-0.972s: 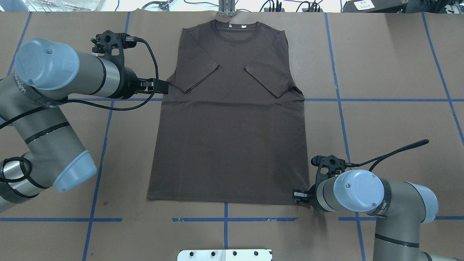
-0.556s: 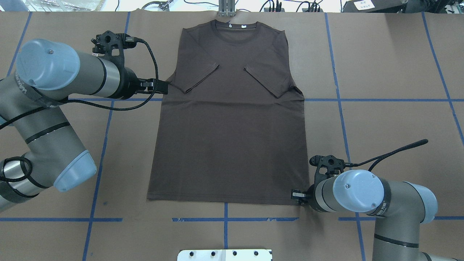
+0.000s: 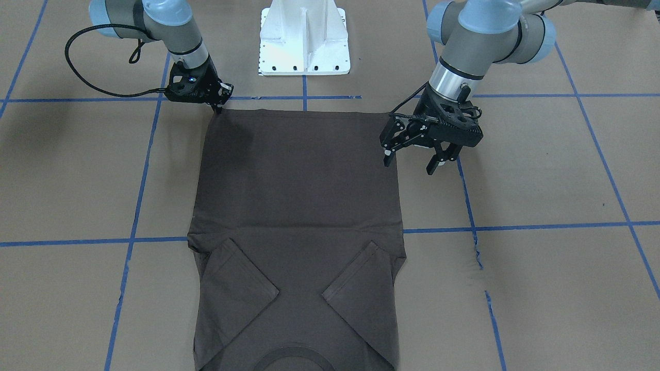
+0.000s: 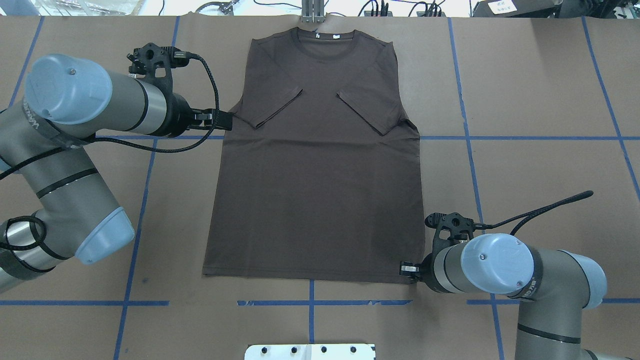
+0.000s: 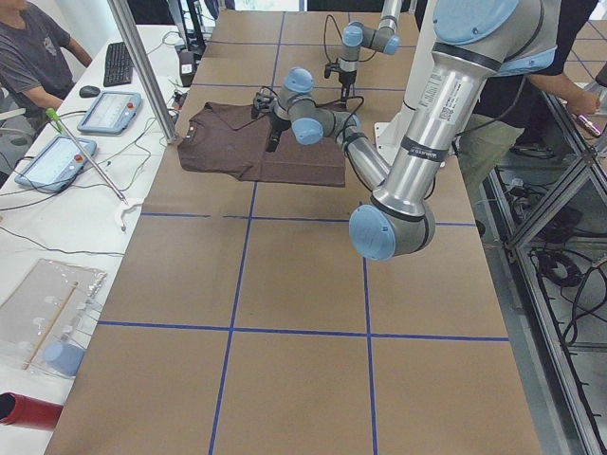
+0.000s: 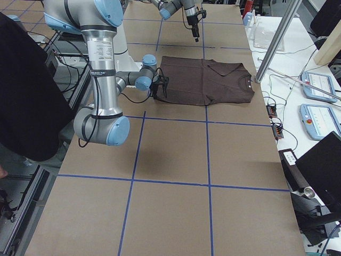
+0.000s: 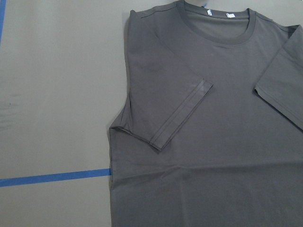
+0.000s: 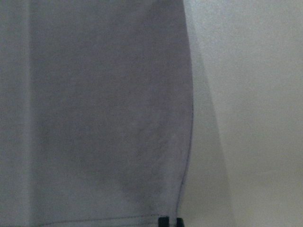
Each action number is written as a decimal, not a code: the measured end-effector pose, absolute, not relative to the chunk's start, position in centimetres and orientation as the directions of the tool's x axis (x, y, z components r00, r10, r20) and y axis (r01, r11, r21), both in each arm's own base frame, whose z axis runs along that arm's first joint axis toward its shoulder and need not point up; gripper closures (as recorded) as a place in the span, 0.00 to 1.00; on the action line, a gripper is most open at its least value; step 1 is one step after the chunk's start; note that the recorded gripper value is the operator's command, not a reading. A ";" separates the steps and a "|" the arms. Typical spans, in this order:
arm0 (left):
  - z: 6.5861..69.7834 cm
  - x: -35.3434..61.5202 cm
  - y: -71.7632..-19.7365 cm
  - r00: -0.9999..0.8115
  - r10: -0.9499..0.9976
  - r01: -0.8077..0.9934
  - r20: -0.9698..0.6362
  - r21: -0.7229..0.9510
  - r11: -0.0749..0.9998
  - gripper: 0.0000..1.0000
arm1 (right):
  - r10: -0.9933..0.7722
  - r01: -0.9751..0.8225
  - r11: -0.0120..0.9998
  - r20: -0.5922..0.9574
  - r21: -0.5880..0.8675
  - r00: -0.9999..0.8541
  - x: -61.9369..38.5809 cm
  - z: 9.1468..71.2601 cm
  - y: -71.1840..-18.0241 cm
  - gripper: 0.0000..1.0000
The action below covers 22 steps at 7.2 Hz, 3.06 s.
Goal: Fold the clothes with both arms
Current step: 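Lower the left gripper to the other hem corner and grasp both hem corners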
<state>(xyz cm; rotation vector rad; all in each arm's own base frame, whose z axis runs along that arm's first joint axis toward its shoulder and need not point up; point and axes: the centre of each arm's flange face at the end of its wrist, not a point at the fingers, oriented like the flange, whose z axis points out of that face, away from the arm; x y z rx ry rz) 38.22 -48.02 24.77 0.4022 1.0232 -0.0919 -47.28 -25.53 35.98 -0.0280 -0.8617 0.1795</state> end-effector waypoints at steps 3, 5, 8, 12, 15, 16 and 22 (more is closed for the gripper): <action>28.4 44.2 -40.6 0.474 -0.159 0.277 -0.866 -0.025 0.960 0.00 | 0.158 -0.153 0.985 0.788 -0.082 0.595 -46.2 33.7 -25.8 1.00; 32.1 48.3 -34.2 0.496 -0.314 0.322 -0.809 -0.165 0.932 0.00 | 0.143 -0.151 0.986 0.805 -0.068 0.576 -45.8 32.6 -26.0 1.00; 35.2 48.8 -28.1 0.560 -0.390 0.349 -0.731 -0.218 0.911 0.00 | 0.121 -0.140 0.989 0.825 -0.051 0.552 -46.2 30.9 -26.2 1.00; 35.3 51.7 -23.9 0.584 -0.393 0.320 -0.710 -0.244 0.916 0.01 | 0.121 -0.142 0.989 0.826 -0.050 0.551 -46.2 30.8 -26.3 1.00; 35.4 51.1 -25.0 0.599 -0.403 0.343 -0.692 -0.232 0.910 0.01 | 0.123 -0.143 0.988 0.826 -0.051 0.551 -46.1 30.8 -26.5 1.00; 35.4 50.8 -25.5 0.598 -0.407 0.352 -0.690 -0.230 0.907 0.01 | 0.123 -0.143 0.988 0.826 -0.052 0.551 -46.1 30.8 -26.5 1.00; 35.3 50.7 -26.9 0.588 -0.421 0.385 -0.691 -0.219 0.897 0.51 | 0.123 -0.141 0.989 0.827 -0.054 0.548 -46.0 30.7 -26.5 1.00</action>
